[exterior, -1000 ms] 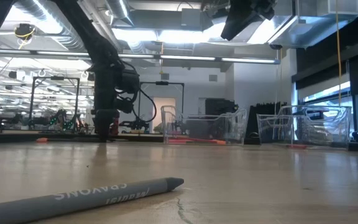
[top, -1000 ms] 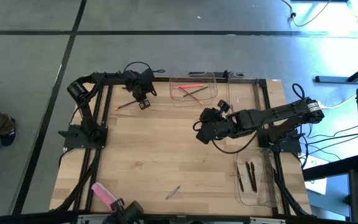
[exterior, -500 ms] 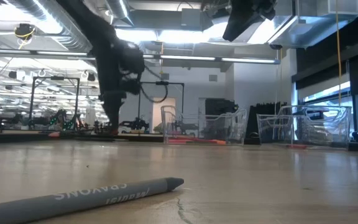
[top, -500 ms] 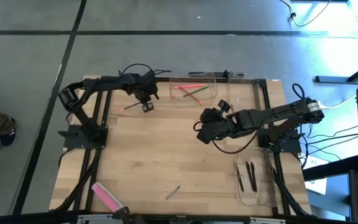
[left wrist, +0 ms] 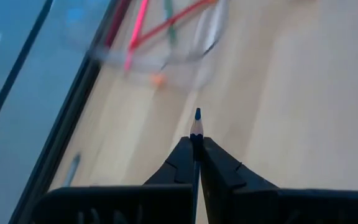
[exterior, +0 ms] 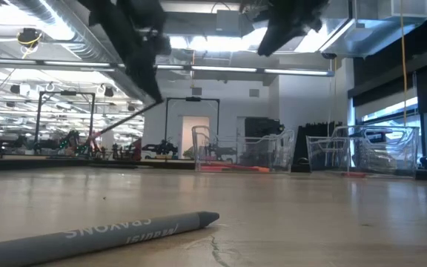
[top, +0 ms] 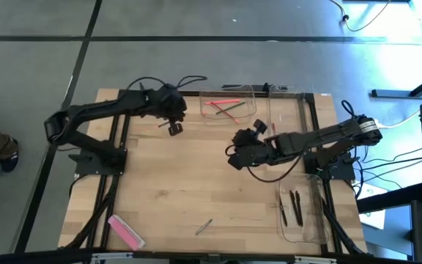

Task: Sort crayons/erasers/pens/pencils in bins
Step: Put the dark blue pencil into the top left transparent bin

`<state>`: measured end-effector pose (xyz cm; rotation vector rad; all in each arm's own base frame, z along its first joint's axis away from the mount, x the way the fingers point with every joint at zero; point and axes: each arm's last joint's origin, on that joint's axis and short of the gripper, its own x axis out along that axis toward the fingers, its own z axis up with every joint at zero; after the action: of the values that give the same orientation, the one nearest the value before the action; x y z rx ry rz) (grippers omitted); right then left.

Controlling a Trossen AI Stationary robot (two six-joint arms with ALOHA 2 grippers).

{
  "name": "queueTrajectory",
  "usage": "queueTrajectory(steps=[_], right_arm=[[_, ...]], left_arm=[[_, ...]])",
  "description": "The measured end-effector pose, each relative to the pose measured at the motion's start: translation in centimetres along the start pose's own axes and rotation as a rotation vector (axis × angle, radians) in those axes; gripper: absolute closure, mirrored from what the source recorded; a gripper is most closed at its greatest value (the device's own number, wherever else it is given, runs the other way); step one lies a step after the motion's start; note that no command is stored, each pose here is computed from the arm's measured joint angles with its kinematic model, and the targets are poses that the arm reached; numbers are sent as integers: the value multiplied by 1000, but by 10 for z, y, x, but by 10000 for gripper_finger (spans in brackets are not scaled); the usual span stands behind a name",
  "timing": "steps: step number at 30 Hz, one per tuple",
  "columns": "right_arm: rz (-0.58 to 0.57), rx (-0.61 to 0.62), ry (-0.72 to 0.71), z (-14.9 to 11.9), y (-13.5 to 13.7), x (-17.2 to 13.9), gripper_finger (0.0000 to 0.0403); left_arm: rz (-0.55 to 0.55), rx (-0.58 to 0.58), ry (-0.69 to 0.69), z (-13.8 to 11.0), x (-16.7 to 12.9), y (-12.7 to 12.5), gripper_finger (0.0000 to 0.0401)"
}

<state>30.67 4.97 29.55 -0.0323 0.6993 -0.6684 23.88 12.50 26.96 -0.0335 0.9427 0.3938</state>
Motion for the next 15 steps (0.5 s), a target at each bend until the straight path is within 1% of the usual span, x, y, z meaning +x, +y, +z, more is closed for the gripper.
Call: queueTrajectory(steps=[1,4,9,12,15], right_arm=[[19,-13,-22,0,3,2,272],[126,-56,-103,0,12,11,272],[379,-78,-229,5,14,29,272],[437,-51,-313,4,8,42,272],[440,-15,-358,-3,-1,56,272]], left_arm=[[-13,9,-29,2,-5,-3,400],[-29,34,-100,6,-18,-12,400],[-47,68,-196,13,-30,-23,399],[-59,91,-229,16,-33,-29,399],[-70,112,-248,18,-34,-34,399]])
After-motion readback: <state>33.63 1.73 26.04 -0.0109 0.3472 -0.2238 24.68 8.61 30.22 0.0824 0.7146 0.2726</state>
